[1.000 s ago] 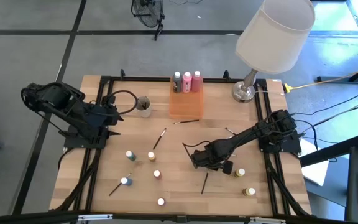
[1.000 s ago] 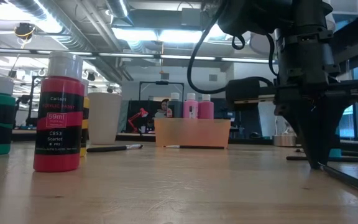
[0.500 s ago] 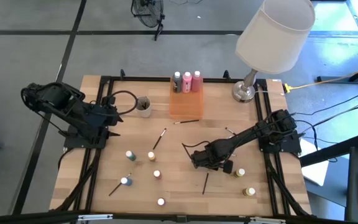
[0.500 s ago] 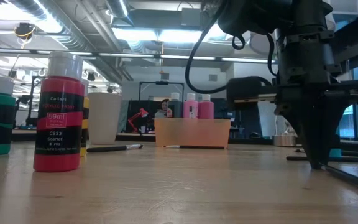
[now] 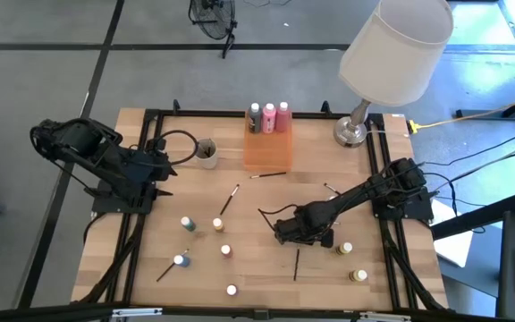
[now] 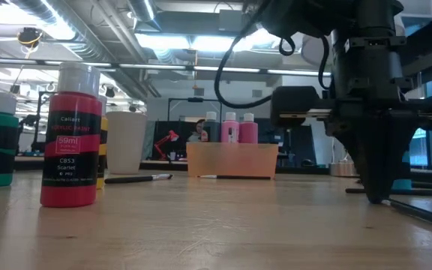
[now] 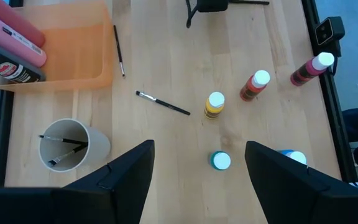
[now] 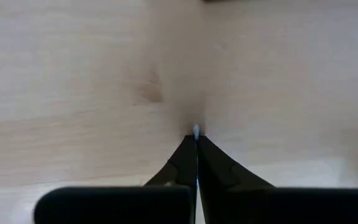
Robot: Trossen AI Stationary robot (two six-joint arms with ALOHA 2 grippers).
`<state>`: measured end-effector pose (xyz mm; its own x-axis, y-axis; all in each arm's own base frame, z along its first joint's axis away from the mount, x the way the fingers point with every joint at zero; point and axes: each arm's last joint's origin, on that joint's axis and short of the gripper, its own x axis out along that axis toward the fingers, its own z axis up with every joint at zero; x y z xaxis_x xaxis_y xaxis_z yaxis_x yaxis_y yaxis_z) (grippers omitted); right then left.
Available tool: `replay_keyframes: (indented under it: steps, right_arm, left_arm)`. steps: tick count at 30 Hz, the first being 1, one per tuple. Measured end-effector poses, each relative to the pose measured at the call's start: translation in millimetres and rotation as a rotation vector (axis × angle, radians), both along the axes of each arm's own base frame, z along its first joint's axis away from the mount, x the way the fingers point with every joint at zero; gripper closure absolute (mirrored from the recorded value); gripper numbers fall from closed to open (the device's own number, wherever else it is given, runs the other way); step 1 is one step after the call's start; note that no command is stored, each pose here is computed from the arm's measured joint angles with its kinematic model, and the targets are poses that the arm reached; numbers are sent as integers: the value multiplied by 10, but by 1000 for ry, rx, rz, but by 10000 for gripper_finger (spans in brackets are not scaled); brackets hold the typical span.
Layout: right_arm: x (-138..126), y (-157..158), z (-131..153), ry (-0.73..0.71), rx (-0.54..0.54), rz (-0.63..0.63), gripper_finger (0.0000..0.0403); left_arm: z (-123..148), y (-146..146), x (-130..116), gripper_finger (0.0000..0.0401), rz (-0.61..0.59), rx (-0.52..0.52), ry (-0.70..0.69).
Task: Pick & Place Paint Supplies
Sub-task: Put the black paint brush into the white cup
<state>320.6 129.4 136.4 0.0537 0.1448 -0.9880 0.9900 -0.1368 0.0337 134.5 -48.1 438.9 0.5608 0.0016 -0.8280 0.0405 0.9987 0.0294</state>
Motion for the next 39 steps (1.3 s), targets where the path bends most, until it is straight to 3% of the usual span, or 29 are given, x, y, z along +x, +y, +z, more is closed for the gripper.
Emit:
replay_keyframes:
  steps: [11, 17, 24, 31, 39]
  right_arm:
    - [94, 17, 137, -45, -46, 34, 402]
    - [272, 39, 422, -178, -184, 102, 402]
    - [432, 19, 1093, -259, -393, 183, 402]
    - [541, -16, 1960, -480, -660, 260, 402]
    - [581, -46, 2633, -674, -921, 401, 402]
  left_arm:
    - [0, 1, -1, 152, 0, 0, 0]
    - [-2, -9, -3, 152, -23, -24, 11]
    - [-3, -15, -5, 152, -36, -39, 18]
    - [10, -21, 13, 152, -14, -56, -5]
    - [123, -93, 114, 152, -77, -151, -163]
